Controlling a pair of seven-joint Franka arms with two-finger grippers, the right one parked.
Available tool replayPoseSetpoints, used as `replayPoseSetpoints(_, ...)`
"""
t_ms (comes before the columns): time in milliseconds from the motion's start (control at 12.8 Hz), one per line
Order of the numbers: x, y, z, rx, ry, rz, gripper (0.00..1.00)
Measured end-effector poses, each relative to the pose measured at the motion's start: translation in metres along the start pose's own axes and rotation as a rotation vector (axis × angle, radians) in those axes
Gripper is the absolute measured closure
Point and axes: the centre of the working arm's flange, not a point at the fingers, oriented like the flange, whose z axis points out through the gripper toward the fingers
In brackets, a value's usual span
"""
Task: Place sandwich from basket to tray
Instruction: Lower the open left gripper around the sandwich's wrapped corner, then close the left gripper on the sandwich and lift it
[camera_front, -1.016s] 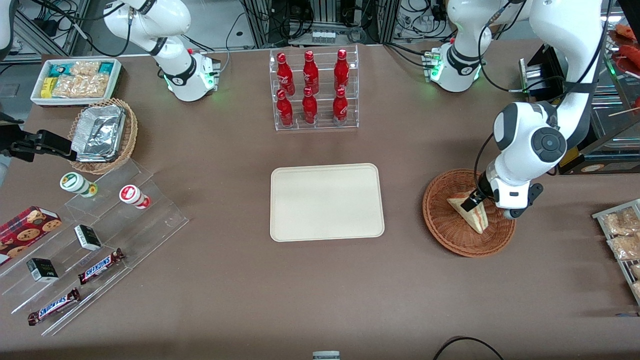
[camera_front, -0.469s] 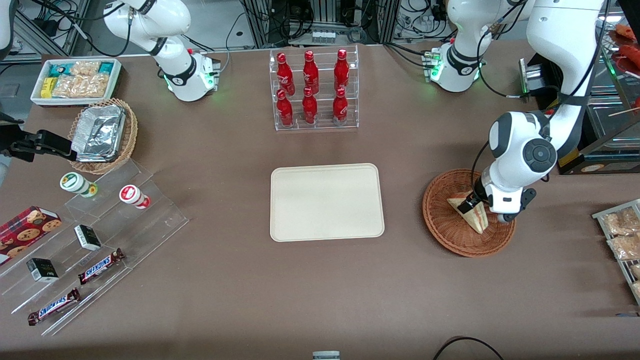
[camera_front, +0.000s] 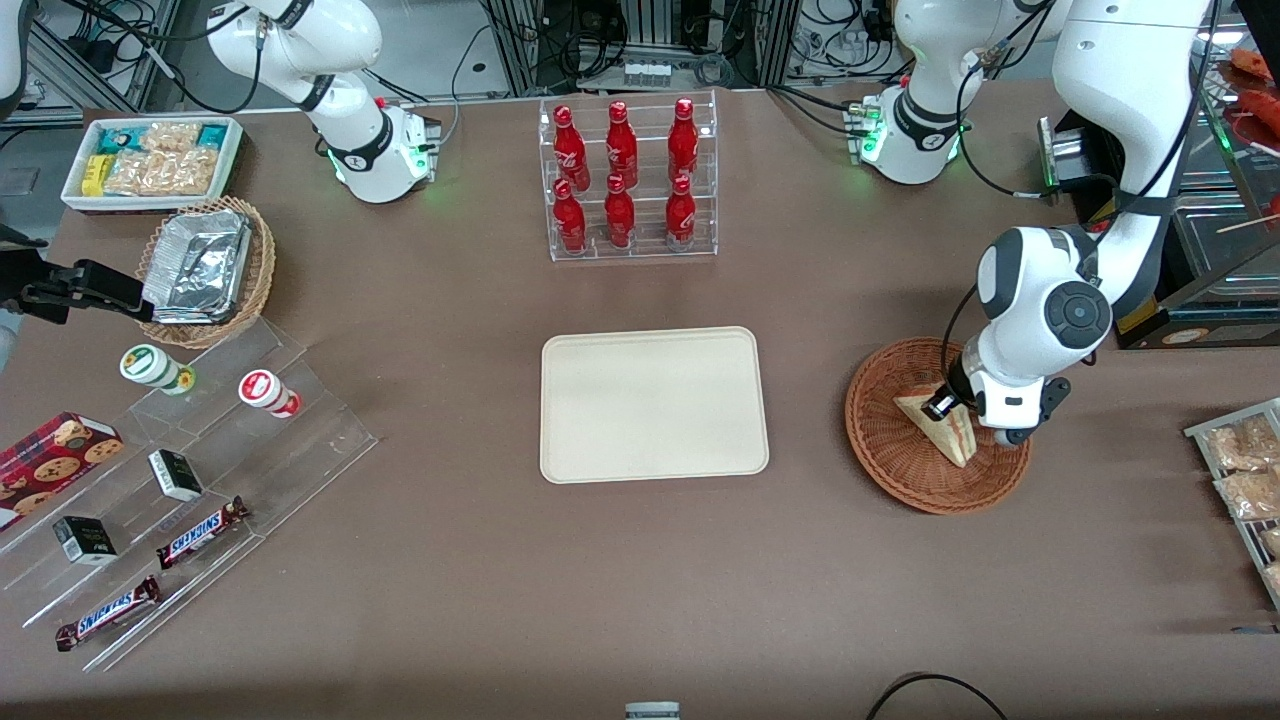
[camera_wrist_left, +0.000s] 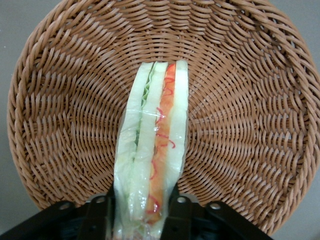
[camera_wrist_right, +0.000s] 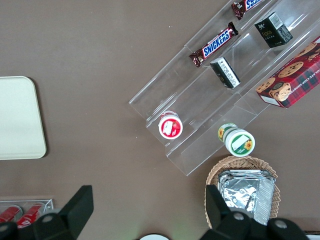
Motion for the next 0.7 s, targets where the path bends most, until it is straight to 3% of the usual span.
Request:
replayPoseSetpoints(156,0.001,0.001,-0.002,0.009,-0.006,0.001,0.72)
replayPoseSetpoints(469,0.009,0.021,-0.058,0.092,-0.071,0.045,0.84)
replayPoseSetpoints(703,0.003,0.043,-0.093,0.088,-0.064,0.095,0.85)
